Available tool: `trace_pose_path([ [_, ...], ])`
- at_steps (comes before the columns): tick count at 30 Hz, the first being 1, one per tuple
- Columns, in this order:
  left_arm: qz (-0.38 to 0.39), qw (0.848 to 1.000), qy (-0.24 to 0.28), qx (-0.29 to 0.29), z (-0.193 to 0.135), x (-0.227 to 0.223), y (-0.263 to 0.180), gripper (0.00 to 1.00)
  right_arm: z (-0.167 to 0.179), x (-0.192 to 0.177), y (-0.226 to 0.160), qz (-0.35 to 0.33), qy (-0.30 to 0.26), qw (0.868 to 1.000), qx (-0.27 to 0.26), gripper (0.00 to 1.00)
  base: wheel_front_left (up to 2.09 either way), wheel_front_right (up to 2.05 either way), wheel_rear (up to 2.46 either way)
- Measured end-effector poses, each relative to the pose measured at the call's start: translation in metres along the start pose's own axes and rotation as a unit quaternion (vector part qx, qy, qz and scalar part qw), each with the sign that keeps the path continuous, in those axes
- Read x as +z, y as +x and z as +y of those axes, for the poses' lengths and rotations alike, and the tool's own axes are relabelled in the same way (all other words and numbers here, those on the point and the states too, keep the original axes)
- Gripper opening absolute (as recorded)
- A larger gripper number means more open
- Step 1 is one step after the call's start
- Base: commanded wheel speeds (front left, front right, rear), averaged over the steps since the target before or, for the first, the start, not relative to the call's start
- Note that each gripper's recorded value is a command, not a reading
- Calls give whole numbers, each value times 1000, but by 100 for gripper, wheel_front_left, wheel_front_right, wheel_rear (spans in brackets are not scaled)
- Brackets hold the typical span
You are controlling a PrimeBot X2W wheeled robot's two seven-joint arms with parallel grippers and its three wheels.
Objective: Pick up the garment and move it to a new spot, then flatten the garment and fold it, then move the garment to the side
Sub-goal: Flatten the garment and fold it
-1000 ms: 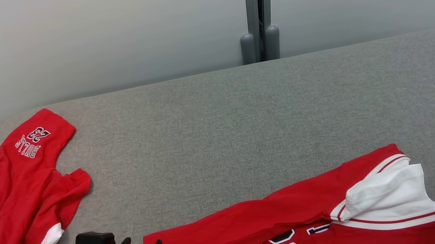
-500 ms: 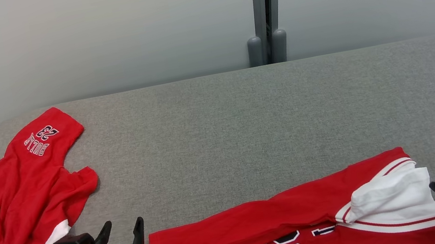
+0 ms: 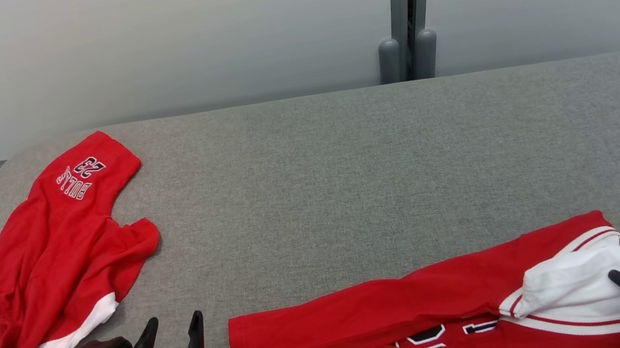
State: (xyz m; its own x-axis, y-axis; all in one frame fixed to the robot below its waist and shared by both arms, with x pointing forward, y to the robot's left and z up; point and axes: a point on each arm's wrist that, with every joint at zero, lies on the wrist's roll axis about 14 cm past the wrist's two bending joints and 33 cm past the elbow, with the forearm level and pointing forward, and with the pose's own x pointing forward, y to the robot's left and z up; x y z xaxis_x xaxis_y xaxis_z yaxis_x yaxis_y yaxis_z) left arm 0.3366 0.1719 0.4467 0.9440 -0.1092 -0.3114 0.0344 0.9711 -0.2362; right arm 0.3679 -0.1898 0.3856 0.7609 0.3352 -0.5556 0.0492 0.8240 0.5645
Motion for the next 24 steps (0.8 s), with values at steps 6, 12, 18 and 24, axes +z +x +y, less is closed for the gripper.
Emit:
trace_pose_path([
  [6, 3, 1000, -2, 6, 6, -3, 1, 100, -8, -13, 7, 40, 37, 998, -17, 100, 0, 0, 0],
  [12, 4, 1000, -6, 8, 8, -5, 1, 100, -11, -24, 13, 83, 71, 994, -27, 100, 0, 0, 0],
  [18, 6, 1000, -6, 17, 14, -7, 0, 100, -11, -30, 17, 118, 73, 990, -30, 100, 0, 0, 0],
  [24, 6, 1000, -8, 16, 13, -8, 0, 100, -2, -30, 21, 123, 62, 990, -21, 0, 0, 0, 0],
])
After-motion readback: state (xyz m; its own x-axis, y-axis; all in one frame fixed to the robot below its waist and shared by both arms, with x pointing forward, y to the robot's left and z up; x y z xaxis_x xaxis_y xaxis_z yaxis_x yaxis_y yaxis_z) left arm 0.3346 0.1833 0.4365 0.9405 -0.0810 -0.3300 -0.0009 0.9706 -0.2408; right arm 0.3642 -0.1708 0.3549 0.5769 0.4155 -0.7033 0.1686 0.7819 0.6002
